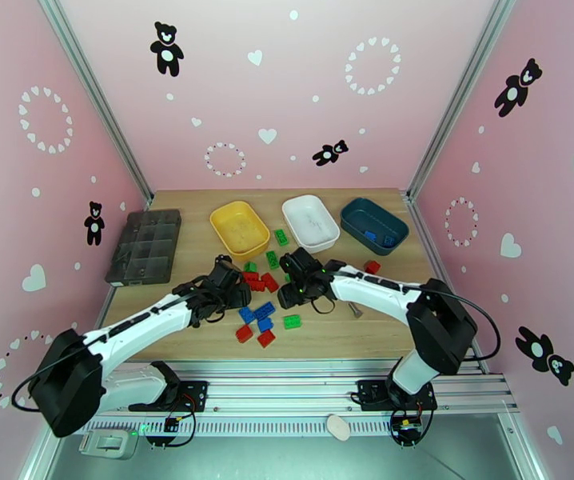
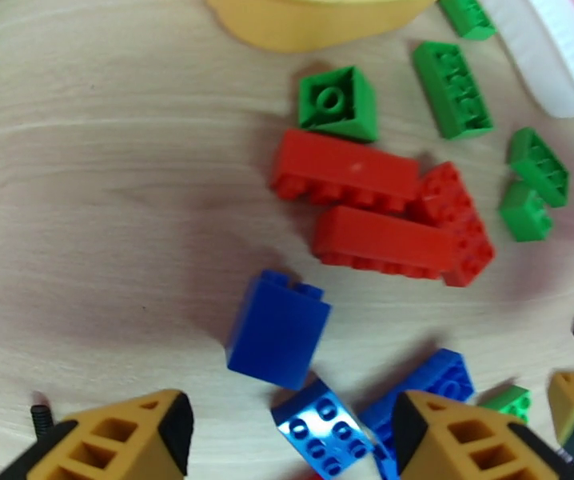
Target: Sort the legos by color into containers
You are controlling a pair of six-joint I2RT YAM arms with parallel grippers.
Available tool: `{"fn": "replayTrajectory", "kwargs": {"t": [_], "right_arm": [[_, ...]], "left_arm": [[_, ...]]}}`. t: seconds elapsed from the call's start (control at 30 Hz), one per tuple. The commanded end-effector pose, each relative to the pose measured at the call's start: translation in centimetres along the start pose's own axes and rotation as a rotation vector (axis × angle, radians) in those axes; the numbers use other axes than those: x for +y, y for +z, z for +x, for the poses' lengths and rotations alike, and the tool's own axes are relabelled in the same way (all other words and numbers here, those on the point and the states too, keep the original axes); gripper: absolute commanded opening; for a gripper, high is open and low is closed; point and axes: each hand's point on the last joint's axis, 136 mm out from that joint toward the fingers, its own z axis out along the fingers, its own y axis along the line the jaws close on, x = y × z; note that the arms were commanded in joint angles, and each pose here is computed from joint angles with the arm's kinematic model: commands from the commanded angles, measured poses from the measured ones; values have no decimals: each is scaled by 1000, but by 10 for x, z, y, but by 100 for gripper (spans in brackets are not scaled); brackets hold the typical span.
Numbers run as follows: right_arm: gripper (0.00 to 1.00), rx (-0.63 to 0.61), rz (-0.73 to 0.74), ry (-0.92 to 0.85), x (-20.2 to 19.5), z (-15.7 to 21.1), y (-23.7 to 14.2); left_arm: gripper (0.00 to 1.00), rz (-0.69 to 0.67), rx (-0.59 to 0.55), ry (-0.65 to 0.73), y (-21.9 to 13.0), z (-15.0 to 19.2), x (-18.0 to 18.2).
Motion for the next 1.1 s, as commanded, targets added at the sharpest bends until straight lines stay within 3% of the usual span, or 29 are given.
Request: {"fn": "replayTrajectory", "kwargs": {"t": [0.0,0.4,0.8,1.07], "right_arm": [[57,-71,-36,27,8,-8,-16],[55,-107,-32,40,6,-9,-27],[54,-127,-13,38,3,-11,-31],[52,-141,-4,37,2,-14,-35]], "left_arm": [[66,-36,-3,18,12,-3,4],[61,-84,7,59,31,-8,2],[47,-81,29,80,38,-8,-3],[32,-64,27,83,31,-9,-5]]}}
